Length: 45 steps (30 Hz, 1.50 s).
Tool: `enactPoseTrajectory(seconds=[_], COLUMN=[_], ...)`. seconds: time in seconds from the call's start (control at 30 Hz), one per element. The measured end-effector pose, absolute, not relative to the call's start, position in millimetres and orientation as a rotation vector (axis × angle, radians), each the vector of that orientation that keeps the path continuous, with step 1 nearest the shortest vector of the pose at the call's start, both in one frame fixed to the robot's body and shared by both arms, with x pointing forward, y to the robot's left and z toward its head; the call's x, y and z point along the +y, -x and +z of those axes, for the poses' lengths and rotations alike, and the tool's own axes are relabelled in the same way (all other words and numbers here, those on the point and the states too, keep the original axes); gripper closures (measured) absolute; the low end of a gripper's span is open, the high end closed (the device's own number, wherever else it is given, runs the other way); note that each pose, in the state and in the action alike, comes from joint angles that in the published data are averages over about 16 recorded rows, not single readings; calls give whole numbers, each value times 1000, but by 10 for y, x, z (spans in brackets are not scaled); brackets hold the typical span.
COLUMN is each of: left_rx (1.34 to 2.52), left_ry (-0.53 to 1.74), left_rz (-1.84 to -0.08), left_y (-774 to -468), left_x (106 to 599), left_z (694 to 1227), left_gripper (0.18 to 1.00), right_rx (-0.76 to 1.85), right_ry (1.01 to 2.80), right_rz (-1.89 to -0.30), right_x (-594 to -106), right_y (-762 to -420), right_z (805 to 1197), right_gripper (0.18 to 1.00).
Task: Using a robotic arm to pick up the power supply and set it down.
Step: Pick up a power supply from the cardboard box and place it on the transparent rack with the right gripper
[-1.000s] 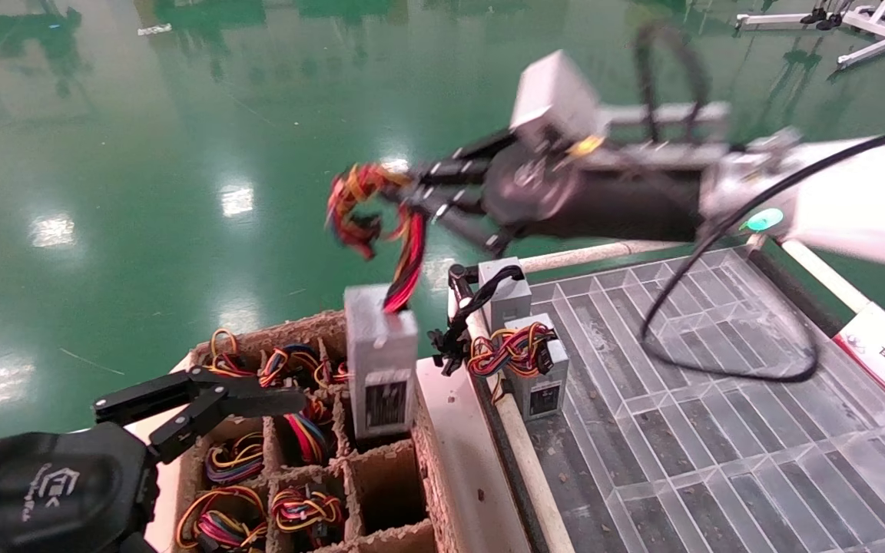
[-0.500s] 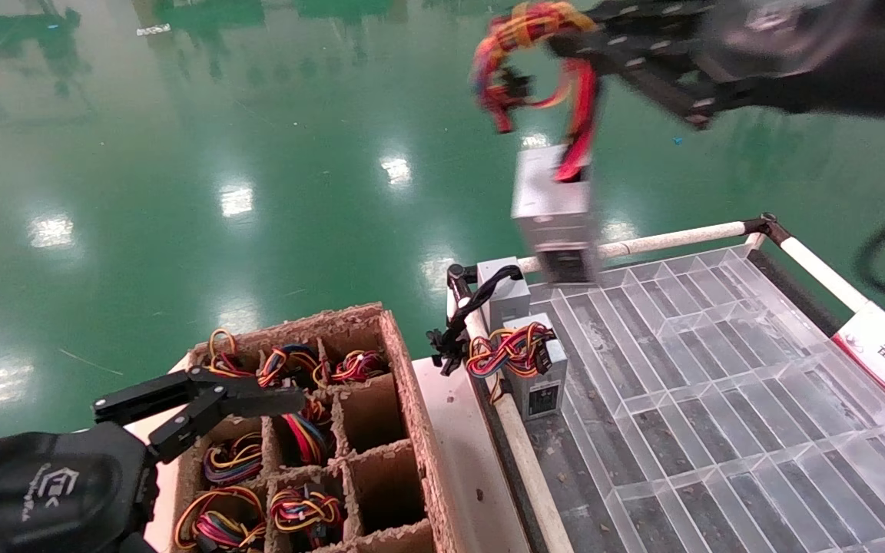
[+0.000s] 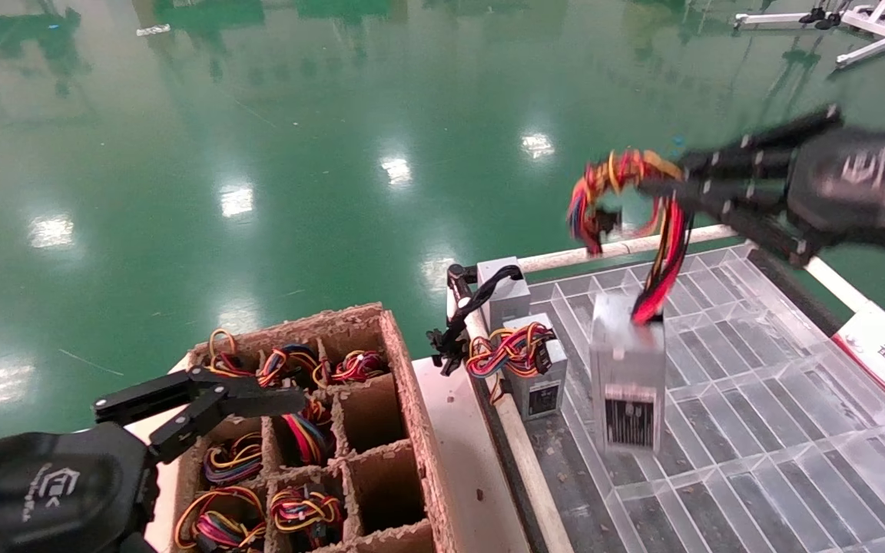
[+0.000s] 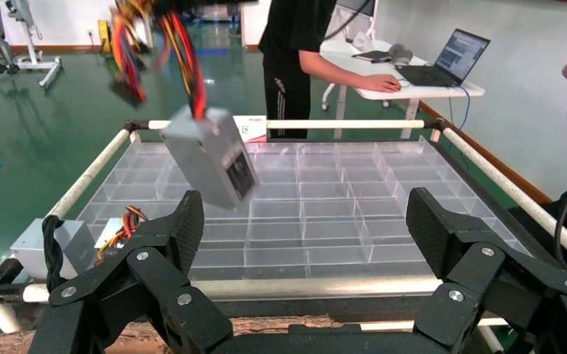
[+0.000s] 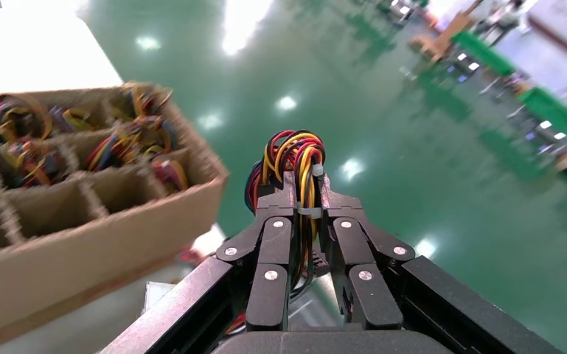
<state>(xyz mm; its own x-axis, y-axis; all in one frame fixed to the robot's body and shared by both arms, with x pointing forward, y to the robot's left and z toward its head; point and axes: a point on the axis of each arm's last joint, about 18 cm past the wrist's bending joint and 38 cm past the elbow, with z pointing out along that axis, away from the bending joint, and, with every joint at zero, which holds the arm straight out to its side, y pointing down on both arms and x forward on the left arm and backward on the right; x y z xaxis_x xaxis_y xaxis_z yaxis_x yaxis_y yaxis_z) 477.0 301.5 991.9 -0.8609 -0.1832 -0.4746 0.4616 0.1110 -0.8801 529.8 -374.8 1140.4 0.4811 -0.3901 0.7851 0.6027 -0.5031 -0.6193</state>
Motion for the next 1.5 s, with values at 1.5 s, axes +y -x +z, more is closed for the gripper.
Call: enactPoseTrajectory(seconds=[1.5], left_rx=[1922], left_ry=[-270], left_rz=[-1800], left_y=[-4770], left_x=[3015], left_z=[9919], left_gripper=[184], right_rx=[-321], right_ry=[1938], right_rz=[-982], right_x=[-3062], right_y=[-6195], right_z=[10587], right_gripper=[954])
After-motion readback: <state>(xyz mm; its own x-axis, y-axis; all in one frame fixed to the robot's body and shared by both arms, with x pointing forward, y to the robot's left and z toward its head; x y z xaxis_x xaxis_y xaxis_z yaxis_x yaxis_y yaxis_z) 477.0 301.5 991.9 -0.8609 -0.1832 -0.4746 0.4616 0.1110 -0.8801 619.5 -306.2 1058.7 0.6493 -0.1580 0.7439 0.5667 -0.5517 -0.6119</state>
